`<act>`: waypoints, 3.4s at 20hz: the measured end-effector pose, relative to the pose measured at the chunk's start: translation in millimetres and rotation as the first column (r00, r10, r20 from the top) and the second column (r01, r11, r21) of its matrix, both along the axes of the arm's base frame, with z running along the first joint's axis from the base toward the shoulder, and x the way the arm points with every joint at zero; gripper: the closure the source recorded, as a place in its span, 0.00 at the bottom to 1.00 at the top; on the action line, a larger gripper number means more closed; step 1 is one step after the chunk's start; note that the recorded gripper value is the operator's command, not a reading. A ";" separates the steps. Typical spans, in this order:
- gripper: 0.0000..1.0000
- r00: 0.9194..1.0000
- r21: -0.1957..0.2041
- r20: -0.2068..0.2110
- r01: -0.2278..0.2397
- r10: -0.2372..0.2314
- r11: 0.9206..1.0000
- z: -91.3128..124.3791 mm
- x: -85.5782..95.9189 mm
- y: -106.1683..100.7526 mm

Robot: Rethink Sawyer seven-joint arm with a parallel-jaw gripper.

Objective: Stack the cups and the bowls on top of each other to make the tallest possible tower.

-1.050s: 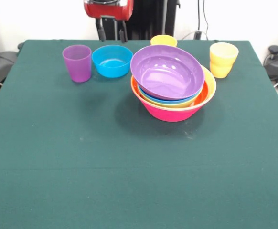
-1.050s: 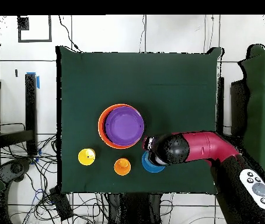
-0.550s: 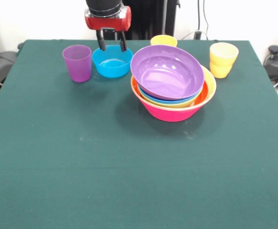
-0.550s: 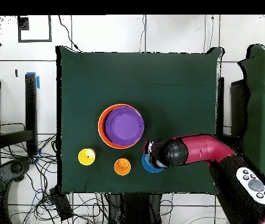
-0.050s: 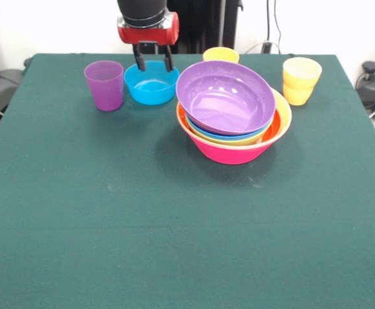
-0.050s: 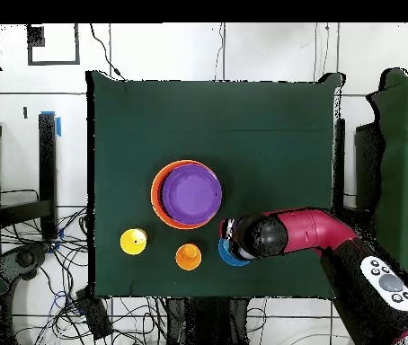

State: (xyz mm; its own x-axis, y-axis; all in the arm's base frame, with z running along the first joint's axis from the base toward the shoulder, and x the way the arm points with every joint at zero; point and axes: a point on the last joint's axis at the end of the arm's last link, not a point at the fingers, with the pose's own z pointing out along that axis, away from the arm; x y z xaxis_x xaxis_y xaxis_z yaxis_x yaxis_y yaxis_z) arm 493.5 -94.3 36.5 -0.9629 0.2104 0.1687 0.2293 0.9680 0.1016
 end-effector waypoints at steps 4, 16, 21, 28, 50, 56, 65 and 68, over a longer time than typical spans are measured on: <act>0.00 1.000 0.000 0.002 0.004 -0.004 1.000 0.8 0.1 -2.2; 0.00 0.998 -0.023 0.065 0.011 -0.010 1.000 39.2 14.6 -9.9; 0.00 0.997 -0.022 0.073 -0.003 0.005 1.000 40.5 11.4 -3.1; 0.00 0.994 -0.009 0.103 -0.019 0.020 1.000 38.1 10.5 8.5; 0.00 0.993 0.019 0.116 -0.039 0.036 0.999 32.1 -8.4 21.7; 0.00 0.993 0.027 0.101 -0.059 0.056 0.998 21.3 -16.4 29.8; 0.00 0.985 0.047 0.105 -0.144 0.138 0.988 -6.5 -34.3 56.3; 0.00 0.983 0.060 0.108 -0.158 0.151 0.986 -16.4 -41.4 62.5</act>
